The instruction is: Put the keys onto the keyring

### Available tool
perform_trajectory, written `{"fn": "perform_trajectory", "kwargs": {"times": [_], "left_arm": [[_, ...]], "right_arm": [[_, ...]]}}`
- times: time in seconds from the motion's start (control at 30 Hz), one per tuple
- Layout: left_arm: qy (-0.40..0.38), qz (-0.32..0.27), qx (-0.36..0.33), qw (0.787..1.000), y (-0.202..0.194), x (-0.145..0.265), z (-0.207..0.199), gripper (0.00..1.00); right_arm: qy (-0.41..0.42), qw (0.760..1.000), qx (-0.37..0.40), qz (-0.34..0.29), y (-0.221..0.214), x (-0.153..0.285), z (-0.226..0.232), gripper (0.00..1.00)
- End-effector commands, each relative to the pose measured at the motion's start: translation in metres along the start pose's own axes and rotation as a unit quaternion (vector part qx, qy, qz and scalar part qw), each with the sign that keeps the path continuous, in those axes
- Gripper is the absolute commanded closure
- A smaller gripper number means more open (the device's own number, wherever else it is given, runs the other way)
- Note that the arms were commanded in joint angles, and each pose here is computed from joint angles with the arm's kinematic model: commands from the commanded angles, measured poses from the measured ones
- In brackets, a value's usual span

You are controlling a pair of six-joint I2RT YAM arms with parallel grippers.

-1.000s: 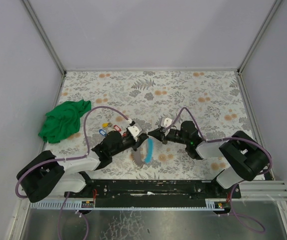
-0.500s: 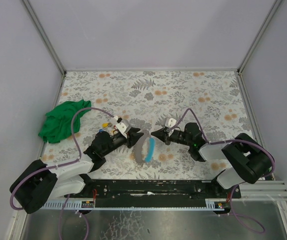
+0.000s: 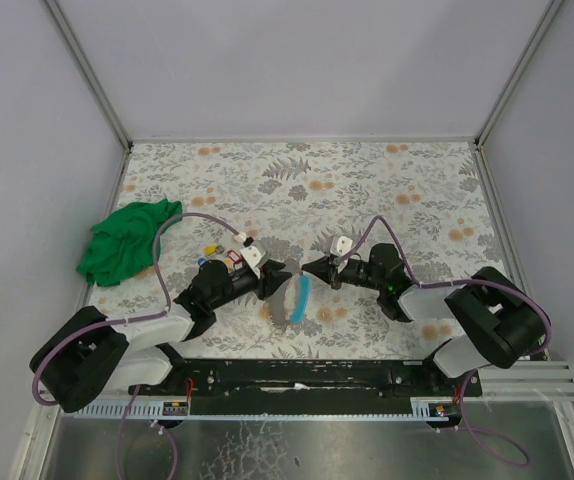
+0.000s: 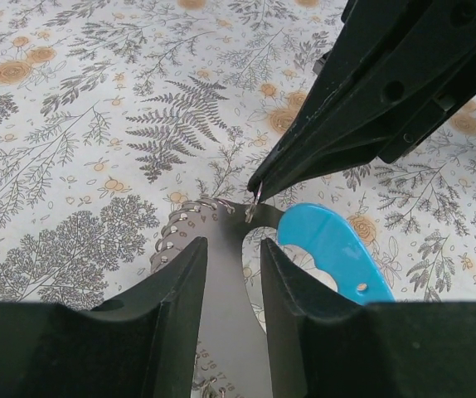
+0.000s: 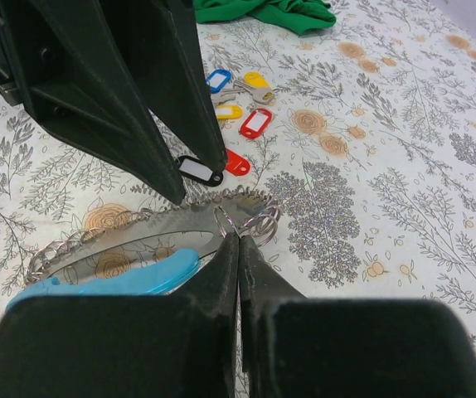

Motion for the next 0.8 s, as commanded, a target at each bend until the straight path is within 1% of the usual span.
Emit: {"fn": "perform_trajectory", "kwargs": {"times": [0.0,0.1,0.17,0.27,0.37,0.5,0.63,0.77], "left_arm": [[0.010,-0.043,0.006,0.999,0.025,-0.007,0.003,0.68],[0.040,-0.035,0.049,0.997,0.022,-0.004,0.008,0.66],[0.040,-0.021,0.074,0.996,0.018,-0.002,0.004,0.65],[0.028,-0.003,0.118,0.993,0.010,0.004,-0.005,0.63],[0.017,0.021,0.143,0.989,-0.003,0.007,-0.016,0.62],[0.046,0.041,0.183,0.981,-0.016,0.010,-0.015,0.61],[0.067,0.052,0.219,0.972,-0.025,0.013,-0.013,0.60],[0.068,0.080,0.243,0.964,-0.036,0.015,-0.016,0.60]], "right_arm": [[-0.009,0.999,0.033,-0.028,0.026,-0.003,-0.012,1.00],[-0.031,0.999,0.012,-0.003,0.019,0.002,-0.015,1.00],[-0.050,0.999,0.000,0.019,0.012,0.008,-0.017,1.00],[-0.099,0.994,-0.014,0.046,0.006,0.014,-0.029,1.00],[-0.155,0.983,-0.031,0.097,-0.009,0.017,-0.046,0.99],[-0.216,0.963,-0.040,0.156,-0.031,0.024,-0.064,0.95],[-0.255,0.944,-0.043,0.205,-0.050,0.028,-0.078,0.92],[-0.266,0.930,-0.054,0.246,-0.065,0.025,-0.092,0.82]]}}
Point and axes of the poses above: each gripper's point midway between its finger pads, its own x axis back along the fingers, its own z axis along the line the jaws close on, y = z × x, the point moved 3 cm from there along x, back along the fingers, and after that the axes turned 6 degrees about x, right-handed, at the moved point
